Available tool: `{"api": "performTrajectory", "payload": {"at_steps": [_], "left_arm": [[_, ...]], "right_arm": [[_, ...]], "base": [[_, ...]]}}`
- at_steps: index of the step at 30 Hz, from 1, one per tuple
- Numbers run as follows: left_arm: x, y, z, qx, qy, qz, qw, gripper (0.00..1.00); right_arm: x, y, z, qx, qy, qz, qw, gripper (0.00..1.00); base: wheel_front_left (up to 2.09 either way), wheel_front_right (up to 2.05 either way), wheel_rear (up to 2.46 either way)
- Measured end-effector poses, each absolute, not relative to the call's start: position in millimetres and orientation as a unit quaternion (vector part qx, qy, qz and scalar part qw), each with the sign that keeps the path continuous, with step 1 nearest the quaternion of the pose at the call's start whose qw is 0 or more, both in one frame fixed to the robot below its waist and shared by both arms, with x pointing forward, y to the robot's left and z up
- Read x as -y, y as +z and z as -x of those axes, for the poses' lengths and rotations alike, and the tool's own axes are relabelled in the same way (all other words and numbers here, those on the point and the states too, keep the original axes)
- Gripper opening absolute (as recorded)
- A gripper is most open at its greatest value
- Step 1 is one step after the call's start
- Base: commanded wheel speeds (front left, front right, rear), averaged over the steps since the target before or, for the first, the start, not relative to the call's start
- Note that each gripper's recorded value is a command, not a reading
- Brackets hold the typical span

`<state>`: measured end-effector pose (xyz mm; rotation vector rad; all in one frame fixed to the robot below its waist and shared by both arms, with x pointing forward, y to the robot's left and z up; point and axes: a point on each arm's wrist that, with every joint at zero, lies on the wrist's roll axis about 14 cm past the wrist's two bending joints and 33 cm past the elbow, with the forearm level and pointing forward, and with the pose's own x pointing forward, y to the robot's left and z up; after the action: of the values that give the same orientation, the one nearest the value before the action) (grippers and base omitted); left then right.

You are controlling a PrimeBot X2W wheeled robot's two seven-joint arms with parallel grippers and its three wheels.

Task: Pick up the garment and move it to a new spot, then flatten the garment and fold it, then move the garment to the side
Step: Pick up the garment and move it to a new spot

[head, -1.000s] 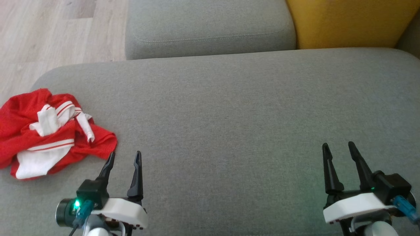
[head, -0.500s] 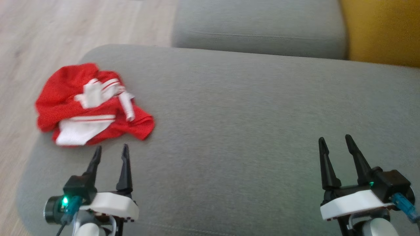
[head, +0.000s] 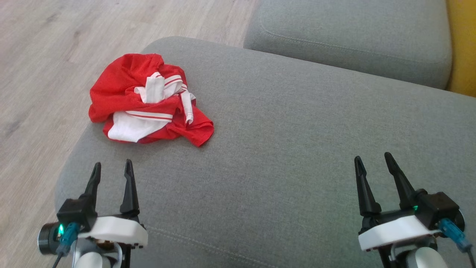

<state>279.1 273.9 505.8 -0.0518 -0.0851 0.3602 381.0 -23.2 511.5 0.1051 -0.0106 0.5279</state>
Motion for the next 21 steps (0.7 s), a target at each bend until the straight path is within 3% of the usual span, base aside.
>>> {"api": "performTrajectory", "payload": {"at_steps": [14, 21], "left_arm": [[-271.9, 506.1, -282.0, 0.042, 0.174, 0.028, 0.983, 1.0], [-271.7, 515.9, -312.7, 0.05, 0.161, 0.022, 0.985, 1.0]], "right_arm": [[22.6, 509.2, -382.4, -0.002, 0.261, -0.052, 0.964, 1.0], [26.0, 500.8, -391.2, -0.017, 0.256, -0.054, 0.965, 1.0]], "base": [[0.0, 0.0, 0.0], [0.0, 0.0, 0.0]]}}
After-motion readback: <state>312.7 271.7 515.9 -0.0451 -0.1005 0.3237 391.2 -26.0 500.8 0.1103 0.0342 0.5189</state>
